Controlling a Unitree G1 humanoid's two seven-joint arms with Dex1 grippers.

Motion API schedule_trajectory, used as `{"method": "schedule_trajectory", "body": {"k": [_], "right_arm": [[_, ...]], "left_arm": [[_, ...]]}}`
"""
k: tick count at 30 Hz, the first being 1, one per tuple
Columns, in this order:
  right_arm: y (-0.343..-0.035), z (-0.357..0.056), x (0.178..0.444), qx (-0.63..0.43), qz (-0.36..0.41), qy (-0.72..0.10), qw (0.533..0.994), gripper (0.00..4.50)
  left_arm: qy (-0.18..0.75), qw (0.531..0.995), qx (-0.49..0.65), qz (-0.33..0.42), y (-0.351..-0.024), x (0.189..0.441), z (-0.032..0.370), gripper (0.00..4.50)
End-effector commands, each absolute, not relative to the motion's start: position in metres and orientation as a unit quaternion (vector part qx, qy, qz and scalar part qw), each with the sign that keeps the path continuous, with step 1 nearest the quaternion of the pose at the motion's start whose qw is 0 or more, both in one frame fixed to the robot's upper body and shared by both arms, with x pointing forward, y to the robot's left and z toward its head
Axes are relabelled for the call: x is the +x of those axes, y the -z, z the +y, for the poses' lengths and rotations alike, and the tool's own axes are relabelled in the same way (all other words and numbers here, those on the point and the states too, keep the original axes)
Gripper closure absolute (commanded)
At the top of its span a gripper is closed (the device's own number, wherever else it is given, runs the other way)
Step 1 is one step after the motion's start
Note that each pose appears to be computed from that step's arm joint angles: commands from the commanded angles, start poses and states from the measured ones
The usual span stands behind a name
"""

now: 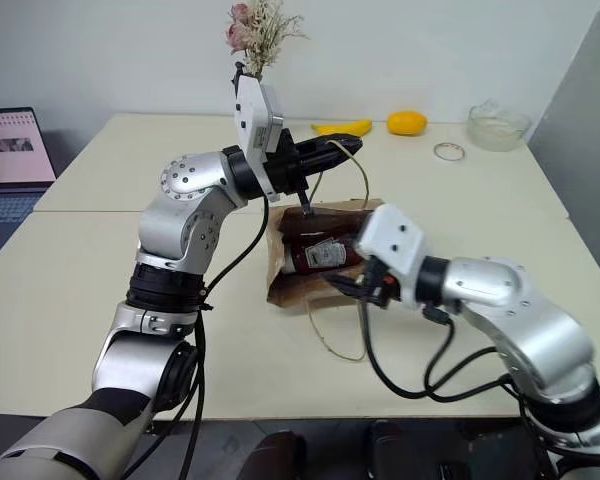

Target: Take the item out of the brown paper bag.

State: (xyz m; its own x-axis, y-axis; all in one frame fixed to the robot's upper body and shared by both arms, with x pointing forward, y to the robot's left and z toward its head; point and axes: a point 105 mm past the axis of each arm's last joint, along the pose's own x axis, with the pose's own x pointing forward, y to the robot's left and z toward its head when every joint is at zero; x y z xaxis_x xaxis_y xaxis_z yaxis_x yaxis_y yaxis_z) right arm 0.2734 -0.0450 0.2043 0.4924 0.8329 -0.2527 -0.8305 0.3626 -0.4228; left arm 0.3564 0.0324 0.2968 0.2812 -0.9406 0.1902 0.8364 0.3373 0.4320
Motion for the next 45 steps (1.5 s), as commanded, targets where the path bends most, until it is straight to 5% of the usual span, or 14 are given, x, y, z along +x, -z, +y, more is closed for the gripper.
{"method": "schedule_trajectory", "body": {"k": [1, 5, 6, 21, 27, 33, 45], "right_arm": [[-0.203, -0.029, 0.294, -0.296, -0.020, -0.481, 0.825, 1.32], [-0.191, -0.016, 0.317, -0.380, -0.015, -0.463, 0.801, 0.04], [-0.187, -0.014, 0.321, -0.411, -0.018, -0.460, 0.787, 0.01], [-0.149, -0.004, 0.376, -0.635, 0.006, -0.428, 0.644, 0.01], [-0.140, -0.006, 0.398, -0.669, 0.014, -0.404, 0.624, 0.01], [-0.149, -0.002, 0.390, -0.656, -0.017, -0.418, 0.628, 1.28], [-0.198, -0.013, 0.349, -0.606, -0.082, -0.452, 0.649, 1.30]], "left_arm": [[0.562, 0.779, 0.130, -0.246, -0.318, 0.346, 0.034, 4.50], [0.558, 0.782, 0.136, -0.242, -0.317, 0.348, 0.038, 4.50], [0.558, 0.782, 0.137, -0.242, -0.317, 0.348, 0.038, 4.50], [0.554, 0.783, 0.147, -0.242, -0.314, 0.349, 0.041, 4.50], [0.552, 0.783, 0.150, -0.243, -0.312, 0.349, 0.041, 4.50], [0.544, 0.790, 0.155, -0.239, -0.309, 0.352, 0.046, 4.50], [0.534, 0.796, 0.164, -0.234, -0.305, 0.359, 0.048, 4.50]]}}
